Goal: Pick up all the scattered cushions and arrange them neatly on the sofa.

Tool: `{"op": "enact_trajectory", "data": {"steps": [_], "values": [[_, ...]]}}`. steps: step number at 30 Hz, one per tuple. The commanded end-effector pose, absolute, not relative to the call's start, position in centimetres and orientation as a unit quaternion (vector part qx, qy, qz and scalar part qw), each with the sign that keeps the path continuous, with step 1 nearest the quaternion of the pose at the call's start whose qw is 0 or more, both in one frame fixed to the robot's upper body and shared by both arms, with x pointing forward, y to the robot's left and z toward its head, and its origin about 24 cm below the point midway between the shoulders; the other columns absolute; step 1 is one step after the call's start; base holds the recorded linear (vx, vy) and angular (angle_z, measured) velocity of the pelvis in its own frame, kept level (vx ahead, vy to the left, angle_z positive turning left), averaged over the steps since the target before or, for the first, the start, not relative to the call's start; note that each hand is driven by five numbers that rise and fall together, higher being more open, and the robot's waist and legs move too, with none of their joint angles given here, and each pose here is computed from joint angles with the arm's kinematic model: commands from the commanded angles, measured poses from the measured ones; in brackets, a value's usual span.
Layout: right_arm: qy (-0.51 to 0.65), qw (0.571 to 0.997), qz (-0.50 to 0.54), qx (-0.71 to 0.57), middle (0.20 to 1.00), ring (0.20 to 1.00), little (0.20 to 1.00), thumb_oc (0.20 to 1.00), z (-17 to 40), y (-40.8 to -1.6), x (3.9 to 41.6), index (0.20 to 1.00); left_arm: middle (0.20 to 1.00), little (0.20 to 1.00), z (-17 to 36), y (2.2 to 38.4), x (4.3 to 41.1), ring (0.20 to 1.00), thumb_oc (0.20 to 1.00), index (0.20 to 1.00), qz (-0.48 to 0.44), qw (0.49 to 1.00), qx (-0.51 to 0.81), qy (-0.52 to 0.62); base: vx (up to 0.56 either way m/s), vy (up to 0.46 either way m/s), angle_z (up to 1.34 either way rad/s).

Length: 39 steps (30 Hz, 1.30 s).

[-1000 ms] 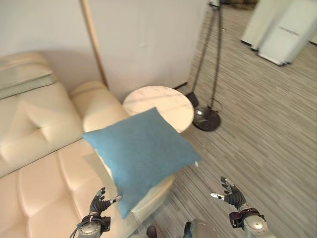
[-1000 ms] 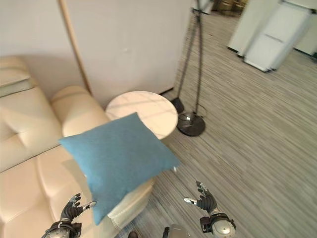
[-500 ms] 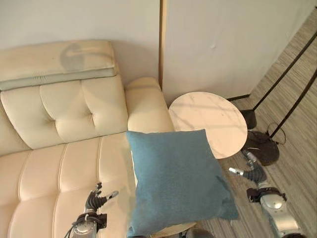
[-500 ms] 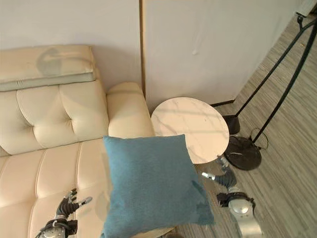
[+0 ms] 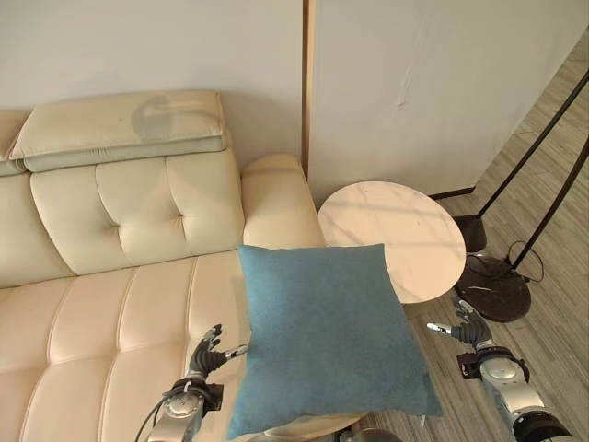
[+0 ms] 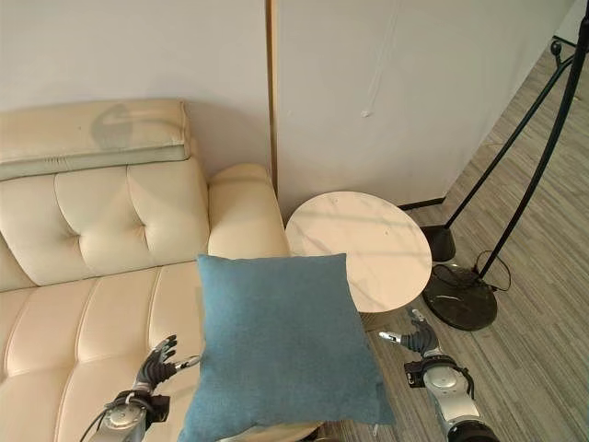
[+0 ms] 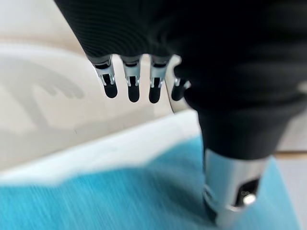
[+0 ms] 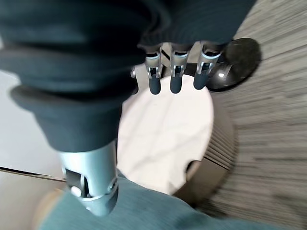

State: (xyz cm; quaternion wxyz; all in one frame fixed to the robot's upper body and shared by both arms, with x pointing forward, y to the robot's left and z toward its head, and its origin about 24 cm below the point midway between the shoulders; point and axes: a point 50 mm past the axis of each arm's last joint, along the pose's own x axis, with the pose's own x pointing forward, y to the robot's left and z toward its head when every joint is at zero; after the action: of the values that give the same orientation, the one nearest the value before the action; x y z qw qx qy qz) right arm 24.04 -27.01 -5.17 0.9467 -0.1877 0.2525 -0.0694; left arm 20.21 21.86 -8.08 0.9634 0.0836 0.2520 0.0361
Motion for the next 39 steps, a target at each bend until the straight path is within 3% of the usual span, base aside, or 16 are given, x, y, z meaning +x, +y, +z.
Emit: {"op": "enact_trajectory", "data": {"steps": [1, 2, 5, 6, 7, 8, 13, 19, 26, 32, 39], "values": [[0.149, 0.972, 0.029, -0.180, 1.000, 1.000, 1.000, 1.000, -1.1, -20.5, 30.4, 1.000, 1.000, 1.000, -3.0, 17.9, 27.4, 1.000, 1.000, 1.000, -0.009, 0.990, 0.067, 0.124, -0.38, -0.016, -0.02], [0.149, 0.972, 0.029, -0.180, 1.000, 1.000, 1.000, 1.000, -1.0, -20.5, 30.4, 1.000, 1.000, 1.000, -2.9, 17.9, 27.4, 1.000, 1.000, 1.000, -0.009, 0.990, 0.067, 0.123, -0.31, 0.005, 0.03], [0.090, 0.979, 0.106, -0.147, 1.000, 1.000, 1.000, 1.000, 1.6, -13.0, 33.5, 1.000, 1.000, 1.000, 1.4, 13.7, 31.9, 1.000, 1.000, 1.000, -0.028, 0.998, 0.038, 0.046, -0.17, 0.033, 0.05], [0.075, 0.980, 0.122, -0.135, 0.915, 0.915, 0.915, 0.915, 2.3, -11.5, 33.8, 0.915, 1.000, 1.000, 2.3, 12.9, 32.6, 1.000, 1.000, 1.000, -0.030, 0.999, 0.029, 0.030, -0.11, 0.042, -0.03], [0.061, 0.982, 0.136, -0.120, 0.351, 0.351, 0.351, 0.351, 2.9, -10.3, 33.9, 0.351, 0.900, 0.900, 3.2, 12.2, 33.1, 0.900, 0.900, 0.900, -0.035, 0.999, 0.022, 0.014, -0.04, 0.053, -0.07], [0.033, 0.984, 0.159, -0.073, 0.200, 0.200, 0.200, 0.200, 4.0, -8.2, 33.5, 0.200, 0.200, 0.200, 4.4, 11.1, 33.3, 0.200, 0.200, 0.200, -0.044, 0.999, 0.009, -0.012, -0.02, 0.042, -0.06], [-0.018, 0.979, 0.201, -0.022, 0.200, 0.200, 0.200, 0.200, 5.3, -7.1, 31.6, 0.200, 0.200, 0.200, 5.2, 10.8, 31.8, 0.200, 0.200, 0.200, -0.067, 0.997, -0.012, -0.047, 0.02, 0.082, -0.13], [-0.057, 0.979, 0.193, -0.009, 0.200, 0.200, 0.200, 0.200, 5.9, -10.0, 28.8, 0.200, 0.200, 0.200, 4.7, 13.8, 28.8, 0.200, 0.200, 0.200, -0.038, 0.997, -0.037, -0.058, 0.04, 0.105, -0.09], [-0.094, 0.975, 0.201, 0.012, 0.200, 0.200, 0.200, 0.200, 7.1, -10.8, 26.6, 0.200, 0.200, 0.200, 5.2, 15.9, 26.3, 0.200, 0.200, 0.200, -0.029, 0.996, -0.027, -0.077, -0.02, 0.139, -0.26], [-0.150, 0.958, 0.245, 0.008, 0.200, 0.200, 0.200, 0.200, 9.5, -8.9, 26.5, 0.200, 0.200, 0.200, 7.2, 15.7, 26.2, 0.200, 0.200, 0.200, -0.051, 0.991, -0.018, -0.123, -0.22, 0.085, -0.30], [-0.187, 0.958, 0.219, -0.005, 0.200, 0.200, 0.200, 0.200, 10.9, -9.3, 26.9, 0.200, 0.200, 0.200, 7.4, 14.7, 26.3, 0.200, 0.200, 0.200, -0.066, 0.989, -0.031, -0.125, -0.21, -0.121, 0.58]]}}
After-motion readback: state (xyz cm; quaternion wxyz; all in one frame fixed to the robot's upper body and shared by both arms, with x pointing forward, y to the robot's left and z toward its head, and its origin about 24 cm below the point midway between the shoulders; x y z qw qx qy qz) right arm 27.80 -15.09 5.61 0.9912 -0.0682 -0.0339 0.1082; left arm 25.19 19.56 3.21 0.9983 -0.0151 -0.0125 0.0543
